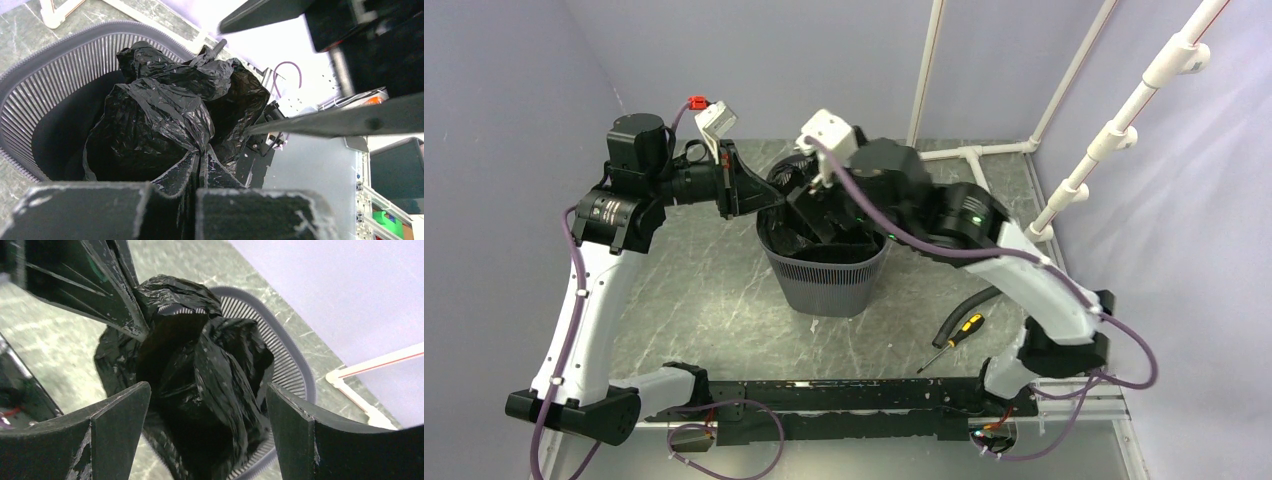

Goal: Put the trash bags into the trash bin

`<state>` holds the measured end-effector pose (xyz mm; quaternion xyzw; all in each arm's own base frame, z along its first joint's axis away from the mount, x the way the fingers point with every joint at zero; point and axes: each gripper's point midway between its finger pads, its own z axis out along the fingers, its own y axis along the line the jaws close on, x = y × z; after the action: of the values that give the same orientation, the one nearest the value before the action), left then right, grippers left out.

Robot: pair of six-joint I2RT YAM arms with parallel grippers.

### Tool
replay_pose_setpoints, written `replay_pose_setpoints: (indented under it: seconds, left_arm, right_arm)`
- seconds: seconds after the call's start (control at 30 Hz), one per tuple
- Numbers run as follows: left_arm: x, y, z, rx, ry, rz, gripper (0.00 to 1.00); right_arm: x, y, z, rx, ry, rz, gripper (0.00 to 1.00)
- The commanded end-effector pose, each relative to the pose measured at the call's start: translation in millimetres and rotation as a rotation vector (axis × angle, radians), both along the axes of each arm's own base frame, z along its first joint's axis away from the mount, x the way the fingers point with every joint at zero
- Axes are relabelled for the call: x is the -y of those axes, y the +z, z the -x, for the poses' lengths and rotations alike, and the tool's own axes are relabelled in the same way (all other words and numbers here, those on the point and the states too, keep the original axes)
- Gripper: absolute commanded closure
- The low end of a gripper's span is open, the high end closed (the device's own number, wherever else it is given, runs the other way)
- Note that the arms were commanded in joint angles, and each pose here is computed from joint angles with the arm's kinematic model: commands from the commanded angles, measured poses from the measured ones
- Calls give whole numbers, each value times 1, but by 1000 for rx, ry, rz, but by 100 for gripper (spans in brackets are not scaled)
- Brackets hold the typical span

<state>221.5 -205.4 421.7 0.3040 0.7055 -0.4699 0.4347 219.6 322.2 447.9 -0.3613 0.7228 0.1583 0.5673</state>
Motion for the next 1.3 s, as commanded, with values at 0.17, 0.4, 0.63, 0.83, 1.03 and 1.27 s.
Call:
replay_pose_setpoints:
  seconds: [0.17, 0.4, 0.63, 0.83, 1.03, 1.27]
  left_arm:
    - [1, 16, 13, 55, -46, 15, 97]
    - [-1, 11, 11, 51, -20, 5, 97]
    - [-2, 37, 3, 116, 23, 44, 35]
    - [-8, 43, -9, 54, 54, -63, 27]
    - [-9, 24, -17, -9, 75, -144, 28]
    - [-3, 13, -18, -31, 32, -201, 24]
  right_arm:
    - [-8, -21, -37, 13, 64, 203, 18]
    - [-9, -22, -48, 8, 40, 148, 72]
    - [-7, -6, -38, -40, -24, -101, 95]
    - [-11, 8, -22, -110, -16, -307, 99]
    - [-18, 8, -15, -143, -3, -343, 99]
    - [-25, 6, -13, -179, -9, -381, 99]
